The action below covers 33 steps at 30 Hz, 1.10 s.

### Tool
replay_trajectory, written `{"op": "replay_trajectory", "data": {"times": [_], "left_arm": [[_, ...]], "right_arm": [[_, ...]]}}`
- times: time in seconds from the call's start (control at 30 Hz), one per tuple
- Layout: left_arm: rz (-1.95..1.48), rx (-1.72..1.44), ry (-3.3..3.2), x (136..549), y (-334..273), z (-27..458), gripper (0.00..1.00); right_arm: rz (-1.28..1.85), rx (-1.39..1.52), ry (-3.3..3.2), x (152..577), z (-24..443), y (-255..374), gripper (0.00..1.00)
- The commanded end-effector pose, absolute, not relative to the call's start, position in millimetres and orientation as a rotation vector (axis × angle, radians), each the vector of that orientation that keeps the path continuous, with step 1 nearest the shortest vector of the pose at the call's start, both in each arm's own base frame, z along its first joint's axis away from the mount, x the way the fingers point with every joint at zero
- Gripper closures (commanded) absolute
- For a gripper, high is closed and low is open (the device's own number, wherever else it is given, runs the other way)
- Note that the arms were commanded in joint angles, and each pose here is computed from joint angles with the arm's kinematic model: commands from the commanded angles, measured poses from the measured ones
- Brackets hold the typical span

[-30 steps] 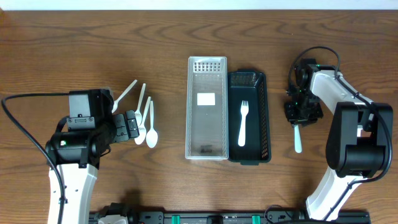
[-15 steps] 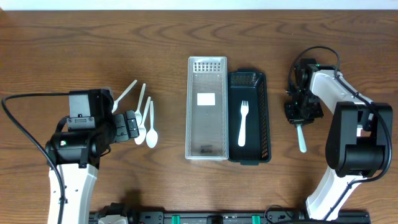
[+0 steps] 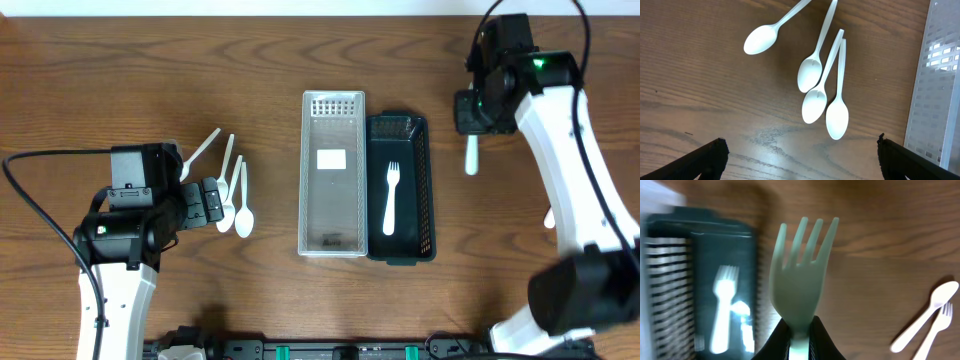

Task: Pack container
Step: 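Lift the fork and place it into the dark green caddy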

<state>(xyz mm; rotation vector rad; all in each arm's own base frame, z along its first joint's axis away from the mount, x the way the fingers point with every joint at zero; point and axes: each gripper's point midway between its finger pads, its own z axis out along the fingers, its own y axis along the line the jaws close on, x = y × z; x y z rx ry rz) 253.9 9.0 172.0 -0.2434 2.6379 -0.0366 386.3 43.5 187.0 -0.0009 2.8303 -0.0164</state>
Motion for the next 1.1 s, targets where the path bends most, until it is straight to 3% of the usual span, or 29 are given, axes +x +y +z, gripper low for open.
{"op": "replay_trajectory", "data": {"times": [0.0,0.17,0.43,0.6,0.73,0.87,1.0,1.07], "left_arm": [[-0.052,-0.251,2.623,257,8,178,0.03],[-0.052,-0.251,2.623,257,8,178,0.03],[-0.052,-0.251,2.623,257,8,178,0.03],[-0.052,-0.251,2.623,257,8,178,0.03],[-0.052,-0.251,2.623,257,8,178,0.03],[-0.052,-0.251,2.623,257,8,178,0.03],[-0.052,-0.251,2.623,257,8,178,0.03],[-0.052,-0.251,2.624,257,8,178,0.03]], "right_arm": [[0.097,0.132,2.855,373,190,74,0.99],[0.121,0.099,2.925,355,168,112,0.99],[0.125,-0.060,2.983,331,94,152,0.97],[0.119,-0.102,2.995,322,75,157,0.70],[0.146,-0.139,2.940,334,81,163,0.59],[0.135,-0.156,2.857,357,106,163,0.57],[0.002,0.018,2.742,389,164,126,0.57],[-0.062,0.145,2.678,402,198,93,0.48]]}}
